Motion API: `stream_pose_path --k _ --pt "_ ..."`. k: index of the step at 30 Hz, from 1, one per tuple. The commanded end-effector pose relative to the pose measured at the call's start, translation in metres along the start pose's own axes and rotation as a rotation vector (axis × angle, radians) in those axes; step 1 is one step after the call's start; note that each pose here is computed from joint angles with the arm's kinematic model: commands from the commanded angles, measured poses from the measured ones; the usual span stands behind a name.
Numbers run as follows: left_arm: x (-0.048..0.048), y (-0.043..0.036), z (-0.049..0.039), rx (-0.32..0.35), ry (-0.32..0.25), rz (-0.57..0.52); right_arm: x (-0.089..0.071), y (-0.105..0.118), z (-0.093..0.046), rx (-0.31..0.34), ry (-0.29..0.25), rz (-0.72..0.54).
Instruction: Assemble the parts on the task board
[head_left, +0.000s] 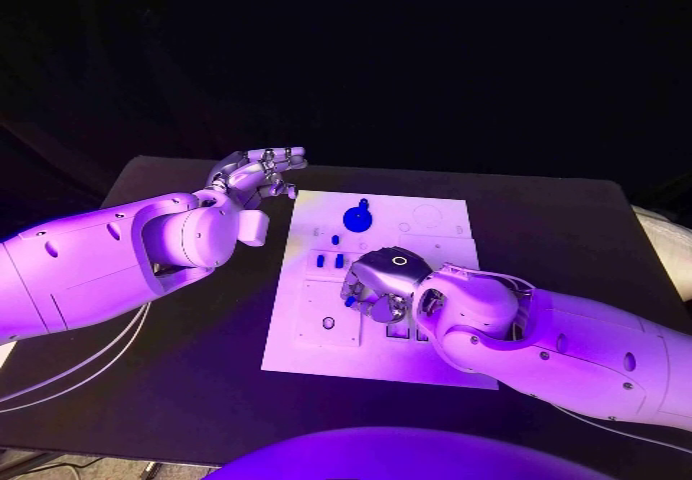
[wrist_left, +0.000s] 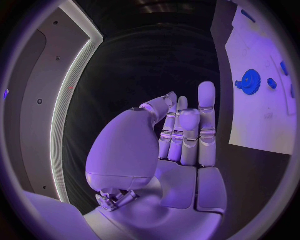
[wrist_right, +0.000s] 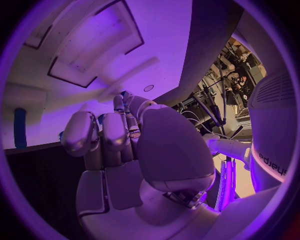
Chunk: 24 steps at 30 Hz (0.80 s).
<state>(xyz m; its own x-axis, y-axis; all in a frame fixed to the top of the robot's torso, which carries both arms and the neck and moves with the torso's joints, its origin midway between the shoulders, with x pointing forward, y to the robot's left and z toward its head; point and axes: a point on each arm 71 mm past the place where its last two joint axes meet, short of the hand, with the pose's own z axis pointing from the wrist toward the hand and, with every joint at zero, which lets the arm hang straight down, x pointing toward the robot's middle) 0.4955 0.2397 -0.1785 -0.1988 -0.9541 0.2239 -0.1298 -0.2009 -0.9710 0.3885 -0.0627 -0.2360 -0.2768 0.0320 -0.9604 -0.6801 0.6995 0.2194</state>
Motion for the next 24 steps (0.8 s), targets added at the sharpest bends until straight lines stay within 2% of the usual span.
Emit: stream_pose_path --k 1,9,14,24 --pt "0.0032 -0.0005 0.0001 0.004 0.024 -0.004 0.006 -0.001 0.001 0.022 0.041 -0.03" --pt "0.0035 -0.0003 0.0 0.002 0.026 -0.005 0.008 -0.001 0.002 0.03 0.039 -0.029" --pt "0.0034 -0.0002 -0.0001 -0.001 0.027 -0.005 0.007 -0.002 0.002 0.032 0.013 -0.021" --pt "0.0024 0.0001 -0.0002 -0.007 0.029 -0.006 -0.007 -0.007 -0.016 0.032 -0.102 0.013"
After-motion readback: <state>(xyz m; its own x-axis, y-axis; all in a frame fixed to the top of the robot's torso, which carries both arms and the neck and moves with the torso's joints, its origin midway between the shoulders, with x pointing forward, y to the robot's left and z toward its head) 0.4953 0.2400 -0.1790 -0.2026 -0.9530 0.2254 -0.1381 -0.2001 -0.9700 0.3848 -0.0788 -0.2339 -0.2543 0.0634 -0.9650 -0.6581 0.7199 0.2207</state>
